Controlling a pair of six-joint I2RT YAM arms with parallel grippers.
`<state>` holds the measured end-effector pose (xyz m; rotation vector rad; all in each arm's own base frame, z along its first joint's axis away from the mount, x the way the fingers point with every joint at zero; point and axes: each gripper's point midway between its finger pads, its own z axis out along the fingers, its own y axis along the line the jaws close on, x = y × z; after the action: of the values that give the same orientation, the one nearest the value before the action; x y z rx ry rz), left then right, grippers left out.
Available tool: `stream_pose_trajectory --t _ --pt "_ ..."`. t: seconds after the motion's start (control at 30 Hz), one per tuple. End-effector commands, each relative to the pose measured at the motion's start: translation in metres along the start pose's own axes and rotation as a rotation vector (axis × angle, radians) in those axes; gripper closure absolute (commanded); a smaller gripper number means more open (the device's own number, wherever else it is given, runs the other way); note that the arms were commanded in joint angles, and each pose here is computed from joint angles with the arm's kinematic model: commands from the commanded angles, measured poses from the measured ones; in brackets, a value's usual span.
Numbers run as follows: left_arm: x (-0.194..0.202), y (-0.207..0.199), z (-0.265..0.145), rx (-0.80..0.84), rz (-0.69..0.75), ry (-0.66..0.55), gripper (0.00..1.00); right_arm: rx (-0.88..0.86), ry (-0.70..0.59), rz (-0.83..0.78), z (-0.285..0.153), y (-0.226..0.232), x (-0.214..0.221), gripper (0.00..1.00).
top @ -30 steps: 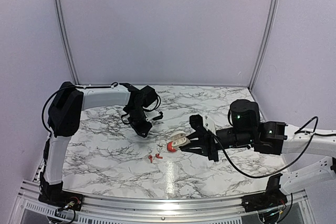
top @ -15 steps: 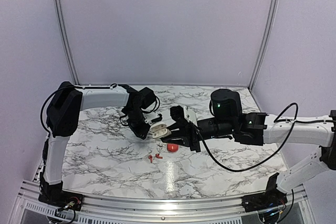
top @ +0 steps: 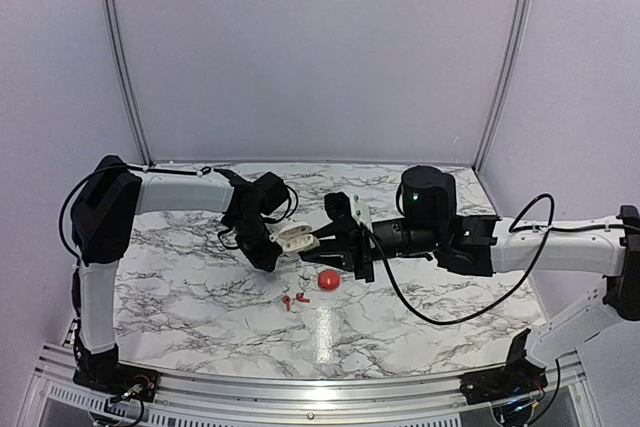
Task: Insert the wireless bluetooth earbuds into the charging case
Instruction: Move the left earbud to the center of the board.
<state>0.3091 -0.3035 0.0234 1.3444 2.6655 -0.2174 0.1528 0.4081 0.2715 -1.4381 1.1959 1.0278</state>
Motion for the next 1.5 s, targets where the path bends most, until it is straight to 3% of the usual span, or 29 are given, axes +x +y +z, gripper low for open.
stream_pose_trajectory --t 0.0,0.47,0.8,1.1,1.3,1.33,1.47 --pt "0.005 -0.014 0.0 0.061 -0.03 -0.03 0.89 0.084 0.017 0.017 -0.007 -0.006 0.022 1.0" --pt "0.017 -0.046 -0.023 0.111 -0.067 -0.154 0.9 0.235 -0.003 -0.186 -0.031 0.015 0.06 1.0" --pt "0.018 -0.051 -0.028 0.144 -0.125 -0.201 0.9 0.284 0.011 -0.175 -0.039 0.015 0.077 1.0" --pt "0.032 -0.032 -0.024 0.056 -0.465 -0.174 0.9 0.301 0.012 -0.141 -0.045 0.015 0.077 1.0" --pt "0.047 -0.028 -0.019 -0.003 -0.601 -0.158 0.9 0.3 0.013 -0.131 -0.045 0.016 0.079 1.0" --pt "0.047 -0.027 -0.019 -0.009 -0.616 -0.16 0.88 0.3 0.012 -0.132 -0.046 0.016 0.079 1.0" --pt "0.037 -0.027 -0.03 -0.003 -0.597 -0.194 0.65 0.303 0.013 -0.131 -0.047 0.016 0.08 1.0"
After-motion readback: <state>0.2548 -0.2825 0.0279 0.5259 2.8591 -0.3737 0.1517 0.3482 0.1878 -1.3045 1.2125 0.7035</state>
